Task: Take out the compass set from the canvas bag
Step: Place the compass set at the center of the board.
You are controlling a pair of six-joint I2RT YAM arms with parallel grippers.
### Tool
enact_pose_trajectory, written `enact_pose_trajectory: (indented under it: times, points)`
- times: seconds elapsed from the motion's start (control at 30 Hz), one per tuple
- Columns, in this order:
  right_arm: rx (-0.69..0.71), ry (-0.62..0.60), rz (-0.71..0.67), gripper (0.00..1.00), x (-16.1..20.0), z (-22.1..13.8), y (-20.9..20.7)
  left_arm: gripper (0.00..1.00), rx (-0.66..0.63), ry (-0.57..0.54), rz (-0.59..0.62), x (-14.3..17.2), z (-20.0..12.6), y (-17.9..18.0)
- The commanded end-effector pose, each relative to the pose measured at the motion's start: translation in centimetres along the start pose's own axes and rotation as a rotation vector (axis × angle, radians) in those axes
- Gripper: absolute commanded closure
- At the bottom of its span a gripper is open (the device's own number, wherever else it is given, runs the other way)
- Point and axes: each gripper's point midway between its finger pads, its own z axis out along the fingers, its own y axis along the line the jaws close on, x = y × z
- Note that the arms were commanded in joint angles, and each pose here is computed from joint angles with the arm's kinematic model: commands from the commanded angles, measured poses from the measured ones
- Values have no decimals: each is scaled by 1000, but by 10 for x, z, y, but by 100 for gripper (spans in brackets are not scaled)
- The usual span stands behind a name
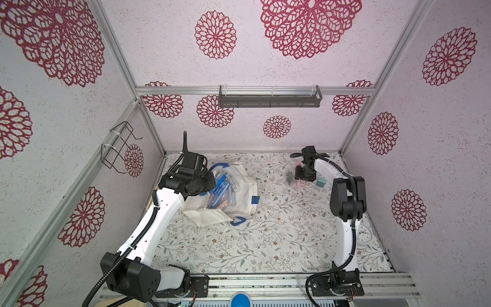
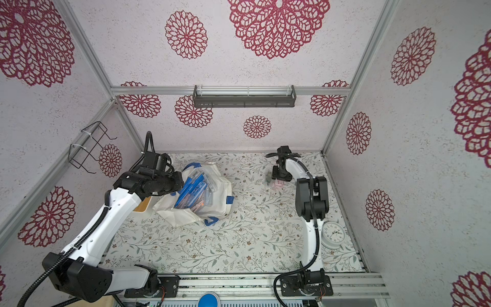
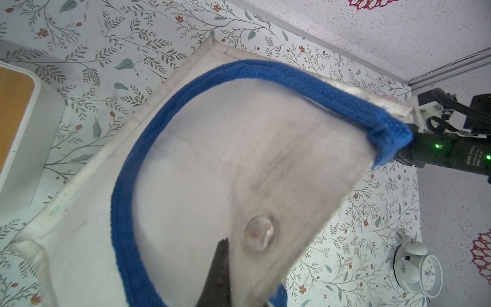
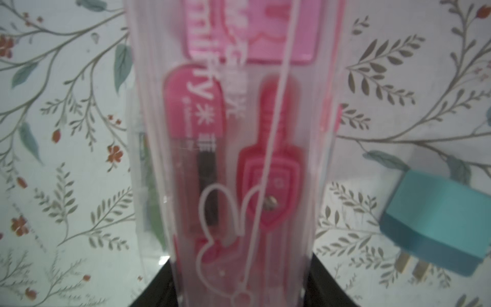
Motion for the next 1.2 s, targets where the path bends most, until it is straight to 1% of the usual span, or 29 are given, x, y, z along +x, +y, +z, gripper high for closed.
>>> enact_pose_trajectory:
  times: [0.0,0.17,0.4,0.47,0.57,0.7,0.8,0.9,1.03,1.17]
  points:
    - [2,7,-17,56,-15,-14,-3,100,26,-62,-2,-16,-14,-6]
    - [31,52,-31,55,-14,3,-12,100,24,-65,-5,-16,-14,-5]
    - [27,71,-38,53,-3,8,-14,100,17,-65,-10,-17,-14,-1]
    - [26,73,-35,49,2,9,-15,100,18,-66,-11,-17,-14,-1]
    - [21,70,-30,41,6,8,-14,100,21,-63,-12,-18,-13,-2]
    - [25,53,-24,36,2,1,-15,100,25,-53,-12,-15,-13,-2]
    - [25,25,-17,34,-4,-11,-15,100,23,-53,-15,-14,-12,-1]
    - [18,-22,-6,35,-13,-31,-14,100,25,-47,-14,-13,-11,-1]
    - [-37,-121,21,36,-26,-73,-4,100,26,-49,-16,-12,-12,-1]
    - [-141,-210,28,39,-28,-116,23,100,19,-48,-19,-12,-11,1]
